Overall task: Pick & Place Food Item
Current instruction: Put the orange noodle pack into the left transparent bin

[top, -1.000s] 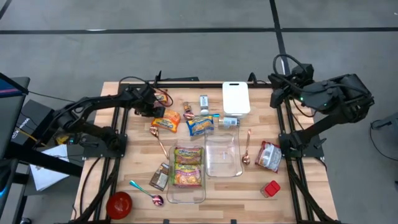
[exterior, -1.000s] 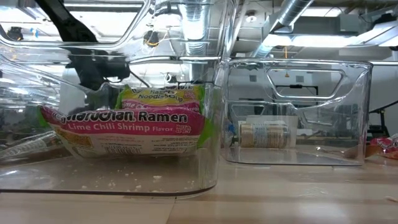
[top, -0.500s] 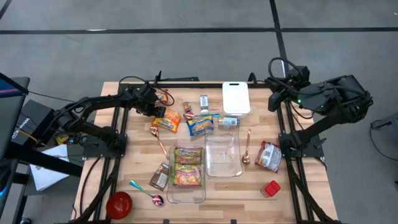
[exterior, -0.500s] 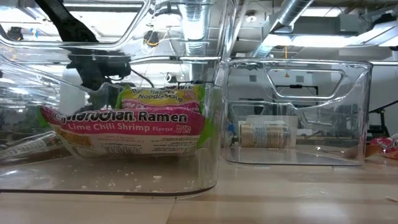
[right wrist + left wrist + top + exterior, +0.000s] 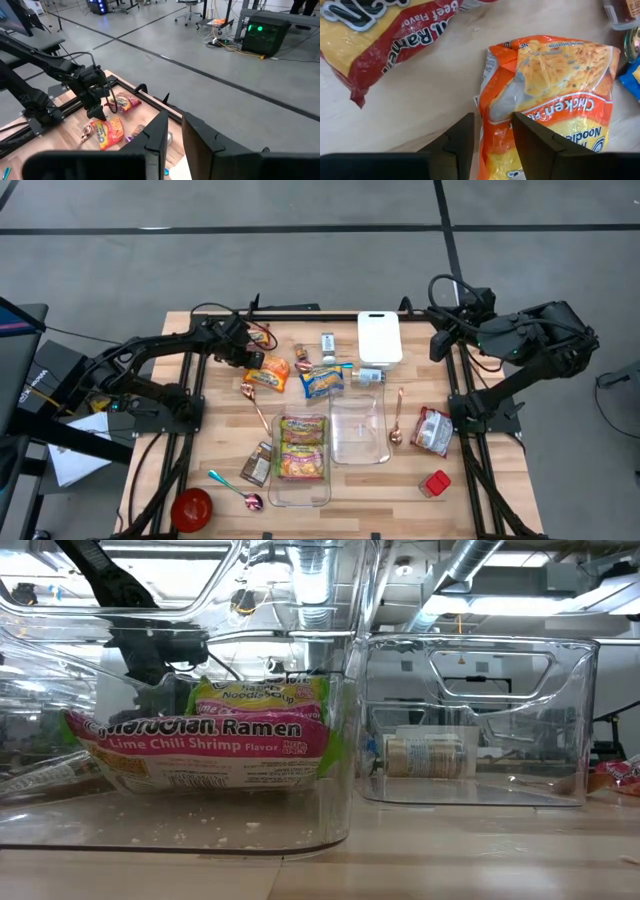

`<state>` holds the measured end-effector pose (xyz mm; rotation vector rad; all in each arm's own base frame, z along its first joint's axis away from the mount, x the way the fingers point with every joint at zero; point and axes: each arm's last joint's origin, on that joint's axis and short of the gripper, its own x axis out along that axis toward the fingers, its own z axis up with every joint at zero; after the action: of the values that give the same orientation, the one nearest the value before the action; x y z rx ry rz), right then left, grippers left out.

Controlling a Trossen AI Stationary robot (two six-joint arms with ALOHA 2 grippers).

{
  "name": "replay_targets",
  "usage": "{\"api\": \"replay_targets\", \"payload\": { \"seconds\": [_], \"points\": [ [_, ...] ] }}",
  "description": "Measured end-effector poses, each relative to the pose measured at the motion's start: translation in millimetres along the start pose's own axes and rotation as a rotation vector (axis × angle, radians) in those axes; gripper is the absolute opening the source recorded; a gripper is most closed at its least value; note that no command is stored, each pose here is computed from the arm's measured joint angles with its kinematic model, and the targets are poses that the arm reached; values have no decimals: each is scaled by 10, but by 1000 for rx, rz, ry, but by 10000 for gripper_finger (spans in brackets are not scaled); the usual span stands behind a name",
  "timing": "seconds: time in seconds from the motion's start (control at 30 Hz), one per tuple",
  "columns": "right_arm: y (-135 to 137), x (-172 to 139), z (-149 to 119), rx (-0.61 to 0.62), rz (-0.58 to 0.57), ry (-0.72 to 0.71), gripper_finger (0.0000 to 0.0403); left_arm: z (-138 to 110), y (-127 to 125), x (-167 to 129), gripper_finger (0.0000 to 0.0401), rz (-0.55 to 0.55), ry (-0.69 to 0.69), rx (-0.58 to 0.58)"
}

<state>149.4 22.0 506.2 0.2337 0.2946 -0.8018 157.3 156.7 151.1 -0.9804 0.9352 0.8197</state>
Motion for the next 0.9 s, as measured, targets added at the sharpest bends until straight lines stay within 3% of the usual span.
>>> {"api": "replay_targets", "payload": {
  "seconds": [0.33, 0.47, 0.67, 0.9],
  "points": [
    [-13, 0, -16, -18, -7, 12, 52, 2, -2, -1, 118, -4, -2, 6],
    [-13, 0, -16, -19, -7, 12, 52, 1, -5, 0, 90, -12, 2, 7],
    [-13, 0, -17, -19, -7, 12, 52, 1, -8, 0, 10, -22, 6, 9],
    [-14, 0, -18, -21, -8, 13, 52, 17, -29, -2, 3, -68, 0, 34]
  ]
}}
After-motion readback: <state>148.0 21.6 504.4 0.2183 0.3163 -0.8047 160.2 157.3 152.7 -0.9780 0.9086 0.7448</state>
